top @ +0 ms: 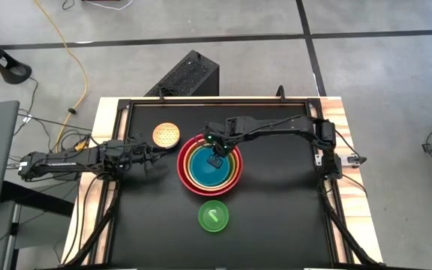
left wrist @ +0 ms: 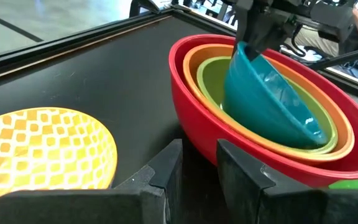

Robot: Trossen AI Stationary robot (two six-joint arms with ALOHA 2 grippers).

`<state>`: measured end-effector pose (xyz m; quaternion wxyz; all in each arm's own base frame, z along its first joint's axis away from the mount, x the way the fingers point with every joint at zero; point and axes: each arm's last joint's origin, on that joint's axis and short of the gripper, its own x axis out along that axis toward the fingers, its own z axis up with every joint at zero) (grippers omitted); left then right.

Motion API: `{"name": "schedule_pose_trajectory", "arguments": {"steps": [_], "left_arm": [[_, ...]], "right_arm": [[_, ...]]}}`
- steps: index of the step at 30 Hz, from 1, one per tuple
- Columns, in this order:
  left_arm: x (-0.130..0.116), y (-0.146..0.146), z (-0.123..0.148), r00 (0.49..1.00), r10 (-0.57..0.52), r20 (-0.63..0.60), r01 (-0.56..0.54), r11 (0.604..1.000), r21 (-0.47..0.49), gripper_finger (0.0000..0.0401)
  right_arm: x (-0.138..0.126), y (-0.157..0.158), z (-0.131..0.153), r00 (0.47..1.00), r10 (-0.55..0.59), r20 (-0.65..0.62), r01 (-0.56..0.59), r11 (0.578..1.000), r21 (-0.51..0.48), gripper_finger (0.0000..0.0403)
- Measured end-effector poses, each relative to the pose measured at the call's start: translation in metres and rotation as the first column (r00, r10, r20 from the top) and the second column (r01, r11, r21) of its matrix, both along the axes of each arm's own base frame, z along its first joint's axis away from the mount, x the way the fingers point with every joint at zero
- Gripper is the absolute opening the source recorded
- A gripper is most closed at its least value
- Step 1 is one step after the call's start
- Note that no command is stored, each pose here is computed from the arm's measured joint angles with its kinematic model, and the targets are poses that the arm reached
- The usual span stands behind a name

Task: Nest bowls inside each other
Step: Stack the blue bowl on top of the green bowl

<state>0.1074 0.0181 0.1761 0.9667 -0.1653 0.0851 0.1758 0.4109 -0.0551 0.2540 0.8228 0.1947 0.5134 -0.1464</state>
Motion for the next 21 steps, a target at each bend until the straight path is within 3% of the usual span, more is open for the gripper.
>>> {"name": "schedule_pose_trajectory", "arguments": {"steps": [11,21], "left_arm": [[0.000,0.000,0.000,1.000,0.000,0.000,0.000,1.000,0.000,0.0087],[0.000,0.000,0.000,1.000,-0.013,0.001,0.013,1.000,-0.005,0.0087]], "right_arm": [[-0.002,0.000,0.001,1.000,-0.018,-0.015,0.018,1.000,-0.007,0.0118],[-0.008,0.005,0.021,0.997,0.014,-0.079,-0.015,1.000,-0.009,0.0164]]}}
